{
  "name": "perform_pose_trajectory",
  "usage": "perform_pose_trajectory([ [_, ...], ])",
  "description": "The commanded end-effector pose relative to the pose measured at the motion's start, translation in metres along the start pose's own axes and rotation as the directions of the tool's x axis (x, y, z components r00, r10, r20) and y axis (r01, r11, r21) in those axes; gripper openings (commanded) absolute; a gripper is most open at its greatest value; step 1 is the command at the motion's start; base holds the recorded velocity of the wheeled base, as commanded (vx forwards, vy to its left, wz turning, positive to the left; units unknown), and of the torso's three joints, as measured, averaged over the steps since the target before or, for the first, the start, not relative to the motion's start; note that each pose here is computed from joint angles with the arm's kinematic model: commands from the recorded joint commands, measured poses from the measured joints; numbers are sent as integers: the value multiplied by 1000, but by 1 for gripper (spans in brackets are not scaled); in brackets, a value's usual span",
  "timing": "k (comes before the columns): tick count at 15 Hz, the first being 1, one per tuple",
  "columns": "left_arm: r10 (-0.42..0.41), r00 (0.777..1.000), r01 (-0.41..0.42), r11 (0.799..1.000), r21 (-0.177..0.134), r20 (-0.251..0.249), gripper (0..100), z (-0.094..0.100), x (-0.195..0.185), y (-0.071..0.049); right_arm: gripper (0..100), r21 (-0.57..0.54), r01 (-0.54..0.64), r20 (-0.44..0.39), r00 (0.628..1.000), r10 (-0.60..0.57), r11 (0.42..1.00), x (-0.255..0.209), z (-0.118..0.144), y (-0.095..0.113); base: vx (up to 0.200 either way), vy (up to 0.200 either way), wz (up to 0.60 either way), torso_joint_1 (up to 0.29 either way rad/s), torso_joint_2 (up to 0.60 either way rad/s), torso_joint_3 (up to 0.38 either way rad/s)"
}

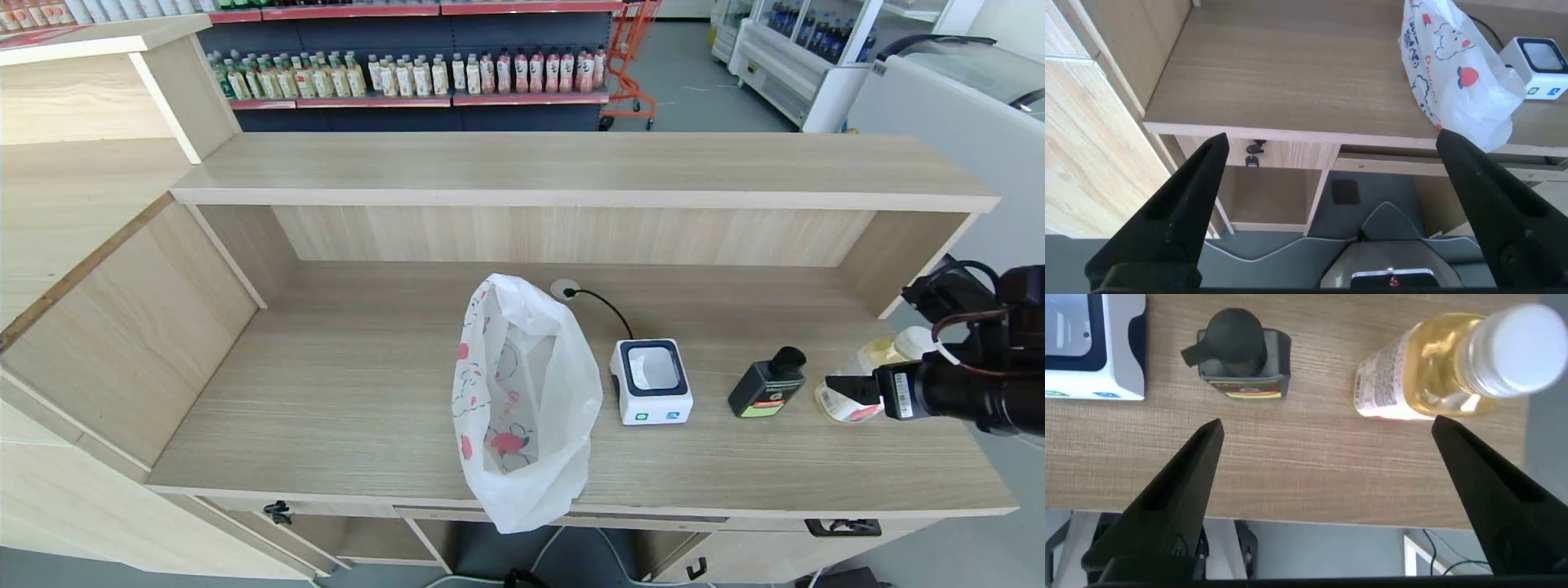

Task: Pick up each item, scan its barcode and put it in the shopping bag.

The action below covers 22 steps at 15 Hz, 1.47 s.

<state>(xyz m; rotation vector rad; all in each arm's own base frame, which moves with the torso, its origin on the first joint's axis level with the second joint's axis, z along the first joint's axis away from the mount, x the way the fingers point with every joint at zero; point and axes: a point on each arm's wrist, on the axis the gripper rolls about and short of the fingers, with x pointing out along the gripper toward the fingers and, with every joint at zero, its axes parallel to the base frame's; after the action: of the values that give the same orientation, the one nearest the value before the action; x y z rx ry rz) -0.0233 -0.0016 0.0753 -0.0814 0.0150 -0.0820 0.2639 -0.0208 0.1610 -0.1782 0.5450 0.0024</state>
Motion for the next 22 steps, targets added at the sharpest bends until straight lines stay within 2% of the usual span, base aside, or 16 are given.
perform_pose_trajectory([
  [1,0,1000,0,1000,0,1,100,0,0,0,100,4,-92,-95,991,92,996,59,-7,13,0,0,0,0,0,0],
  [4,0,1000,0,1000,0,1,100,0,0,0,100,-28,-159,-112,981,155,987,71,-8,33,0,0,0,0,0,0],
  [7,0,1000,0,1000,0,1,100,0,0,0,100,-49,-187,-128,975,180,981,87,-8,44,0,0,0,0,0,0],
  [13,0,1000,0,1000,0,1,100,0,0,0,100,-181,-185,-97,981,169,966,118,6,45,0,0,0,0,0,0],
  [16,-2,1000,2,1000,0,1,100,0,0,0,100,-208,-184,-112,980,163,961,127,1,47,0,0,0,0,0,0],
  [22,0,1000,0,1000,0,1,100,0,0,0,100,-246,-188,-82,981,173,951,134,3,50,0,0,0,0,0,0],
])
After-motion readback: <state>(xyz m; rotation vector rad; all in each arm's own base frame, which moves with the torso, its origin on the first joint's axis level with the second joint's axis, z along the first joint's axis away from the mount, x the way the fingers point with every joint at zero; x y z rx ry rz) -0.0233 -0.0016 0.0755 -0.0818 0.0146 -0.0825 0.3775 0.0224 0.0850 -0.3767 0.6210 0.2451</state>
